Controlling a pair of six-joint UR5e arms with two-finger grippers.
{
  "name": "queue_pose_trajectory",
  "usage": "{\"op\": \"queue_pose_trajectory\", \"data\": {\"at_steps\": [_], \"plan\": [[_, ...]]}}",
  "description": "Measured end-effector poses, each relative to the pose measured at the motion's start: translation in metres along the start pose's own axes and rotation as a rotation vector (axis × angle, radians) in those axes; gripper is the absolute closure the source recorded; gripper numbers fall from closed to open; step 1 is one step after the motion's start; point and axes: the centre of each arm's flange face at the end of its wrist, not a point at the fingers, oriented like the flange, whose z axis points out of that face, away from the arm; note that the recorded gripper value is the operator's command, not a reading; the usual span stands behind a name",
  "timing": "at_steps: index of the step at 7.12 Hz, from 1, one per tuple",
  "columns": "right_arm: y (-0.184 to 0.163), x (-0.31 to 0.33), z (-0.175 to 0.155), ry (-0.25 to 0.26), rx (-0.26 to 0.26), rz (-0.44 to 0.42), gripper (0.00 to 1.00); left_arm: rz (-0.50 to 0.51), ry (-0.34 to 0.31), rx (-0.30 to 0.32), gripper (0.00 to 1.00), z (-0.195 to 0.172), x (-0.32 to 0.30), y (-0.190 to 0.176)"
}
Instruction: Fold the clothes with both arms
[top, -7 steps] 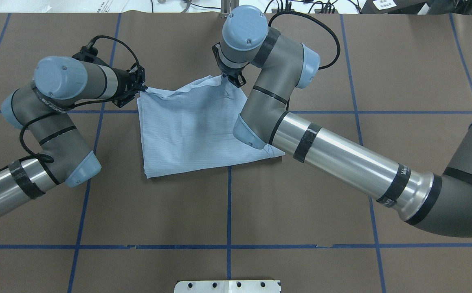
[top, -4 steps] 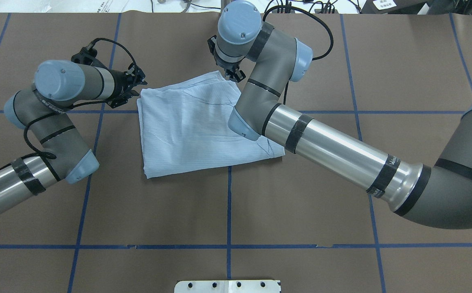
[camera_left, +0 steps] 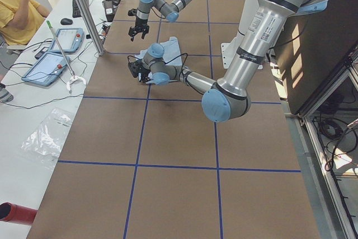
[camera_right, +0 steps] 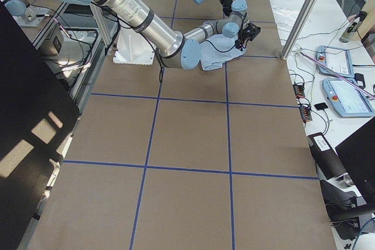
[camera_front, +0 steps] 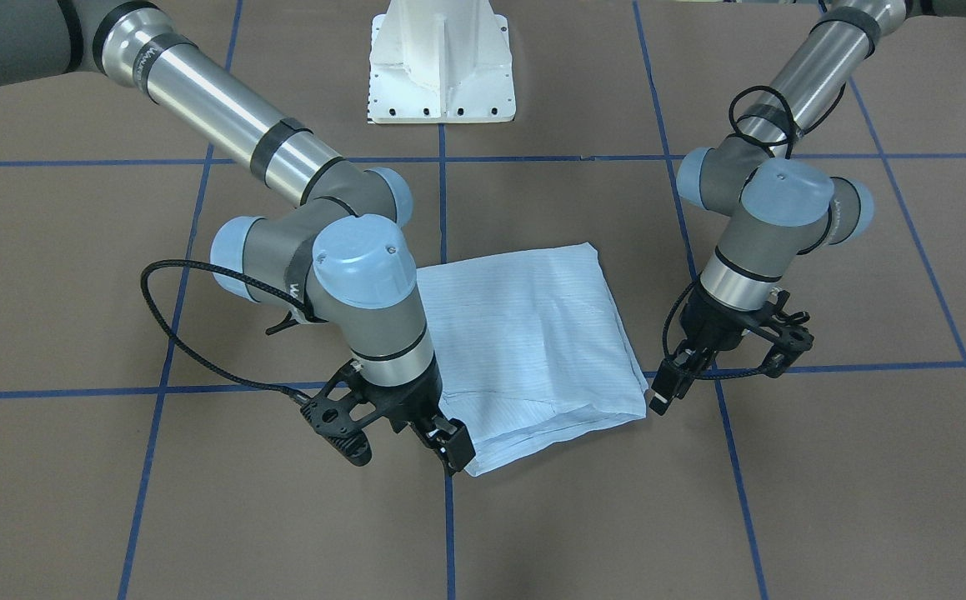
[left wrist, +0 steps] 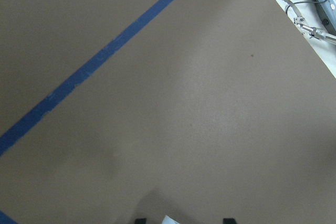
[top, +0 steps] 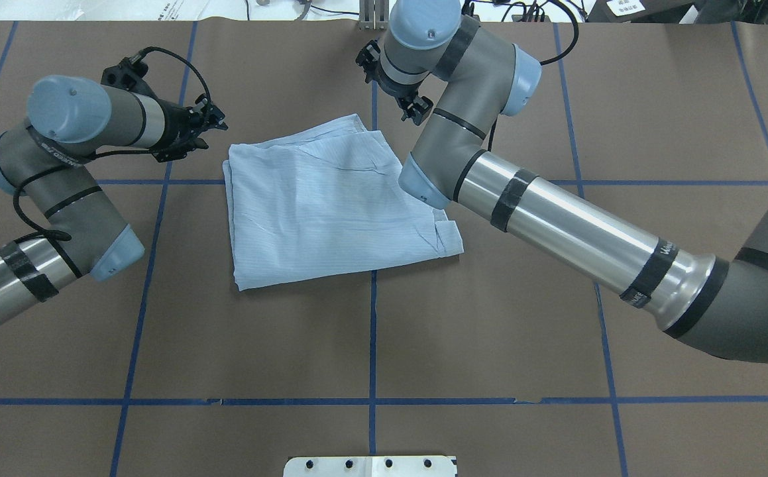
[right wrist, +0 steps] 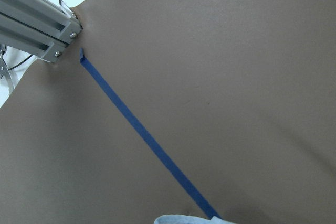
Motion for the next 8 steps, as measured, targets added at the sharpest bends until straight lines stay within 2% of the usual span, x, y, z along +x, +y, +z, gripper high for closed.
{"op": "queue_pose_trajectory", "data": {"at_steps": [1, 2, 3, 5, 8], "plan": [[-0.029, 0.028, -0.006, 0.019, -0.023, -0.061, 0.0, 0.117, -0.014, -0.027, 0.3, -0.008, -0.017, -0.012], [-0.059, 0.059, -0.019, 0.046, -0.047, -0.123, 0.0, 0.23, -0.019, -0.054, 0.01, -0.021, -0.034, -0.026], [-0.085, 0.094, -0.036, 0.073, -0.064, -0.206, 0.0, 0.339, -0.019, -0.08, 0.0, -0.04, -0.055, -0.044], [-0.128, 0.173, -0.076, 0.129, -0.092, -0.403, 0.0, 0.556, -0.027, -0.096, 0.0, -0.087, -0.111, -0.086], [-0.173, 0.287, -0.139, 0.23, -0.142, -0.674, 0.0, 0.904, -0.068, -0.117, 0.0, -0.145, -0.202, -0.15]]}}
